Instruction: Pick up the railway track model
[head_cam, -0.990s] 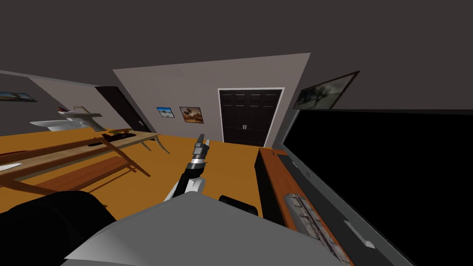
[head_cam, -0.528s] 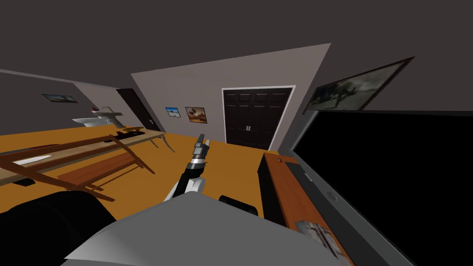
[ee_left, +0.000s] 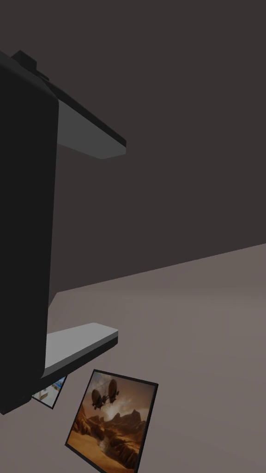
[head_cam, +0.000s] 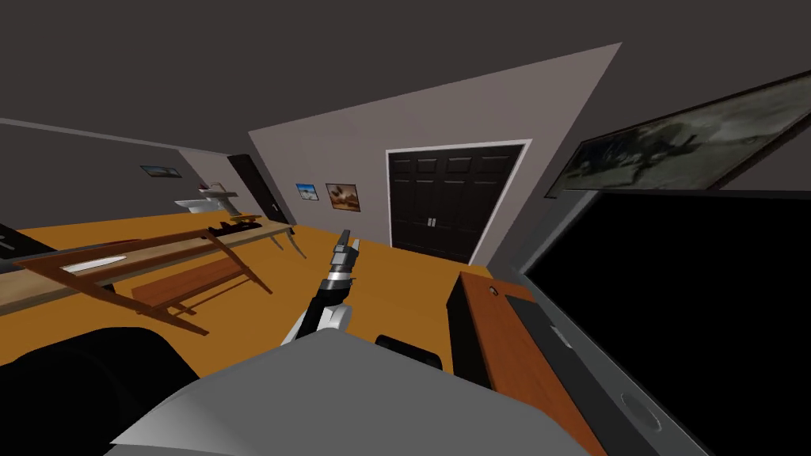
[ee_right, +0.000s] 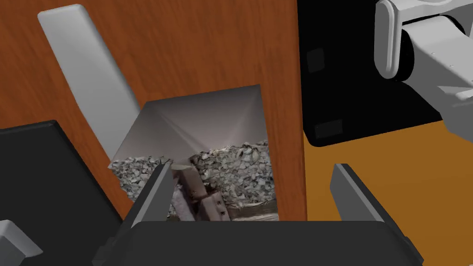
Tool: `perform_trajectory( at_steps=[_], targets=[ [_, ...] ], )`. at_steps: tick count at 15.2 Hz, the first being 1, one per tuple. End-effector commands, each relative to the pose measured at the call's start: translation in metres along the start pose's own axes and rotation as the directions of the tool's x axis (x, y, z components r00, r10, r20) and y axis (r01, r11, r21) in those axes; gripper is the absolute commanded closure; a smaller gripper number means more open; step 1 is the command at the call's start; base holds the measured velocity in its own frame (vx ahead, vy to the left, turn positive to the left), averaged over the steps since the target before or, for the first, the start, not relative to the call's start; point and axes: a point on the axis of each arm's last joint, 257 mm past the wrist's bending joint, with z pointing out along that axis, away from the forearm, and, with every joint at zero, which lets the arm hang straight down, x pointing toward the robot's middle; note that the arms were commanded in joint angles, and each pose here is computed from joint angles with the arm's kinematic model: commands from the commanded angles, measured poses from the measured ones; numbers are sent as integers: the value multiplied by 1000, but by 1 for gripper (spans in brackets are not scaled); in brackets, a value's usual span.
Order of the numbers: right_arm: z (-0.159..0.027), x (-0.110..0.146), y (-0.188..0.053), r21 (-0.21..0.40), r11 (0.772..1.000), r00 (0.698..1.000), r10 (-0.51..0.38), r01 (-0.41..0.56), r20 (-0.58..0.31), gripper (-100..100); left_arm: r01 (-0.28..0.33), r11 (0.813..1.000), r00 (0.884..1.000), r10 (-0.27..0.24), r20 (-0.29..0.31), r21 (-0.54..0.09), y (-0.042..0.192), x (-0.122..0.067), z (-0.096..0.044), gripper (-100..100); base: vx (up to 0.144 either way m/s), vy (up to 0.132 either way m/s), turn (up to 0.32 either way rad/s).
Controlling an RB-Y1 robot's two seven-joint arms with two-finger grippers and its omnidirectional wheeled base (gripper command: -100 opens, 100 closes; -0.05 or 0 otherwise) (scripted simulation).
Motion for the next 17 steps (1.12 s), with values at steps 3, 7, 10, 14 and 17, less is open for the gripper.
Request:
perform_trajectory(
  at_steps=[3, 7, 10, 14, 17],
  targets=[
    [-7, 26, -20, 34, 997, 995, -72, 75, -66, -100, 0, 1000, 1000, 0, 0, 0, 0, 0, 0, 0, 274, -61, 196],
    [-1, 22, -14, 20, 995, 994, -92, 94, -58, -100, 0, 1000, 1000, 0, 0, 0, 0, 0, 0, 0, 184, -105, 154],
    [14, 21, -11, 20, 996, 996, -84, 85, -41, -100, 0, 1000, 1000, 0, 0, 0, 0, 0, 0, 0, -17, -9, 49],
    [22, 21, -9, 20, 997, 996, -78, 78, -34, -100, 1, 1000, 1000, -1, 0, 0, 0, 0, 0, 0, -64, 16, 26],
    [22, 21, -12, 27, 996, 996, -79, 80, -35, 100, 0, 1000, 1000, 0, 0, 0, 0, 0, 0, 0, -8, -3, 2]
  ],
)
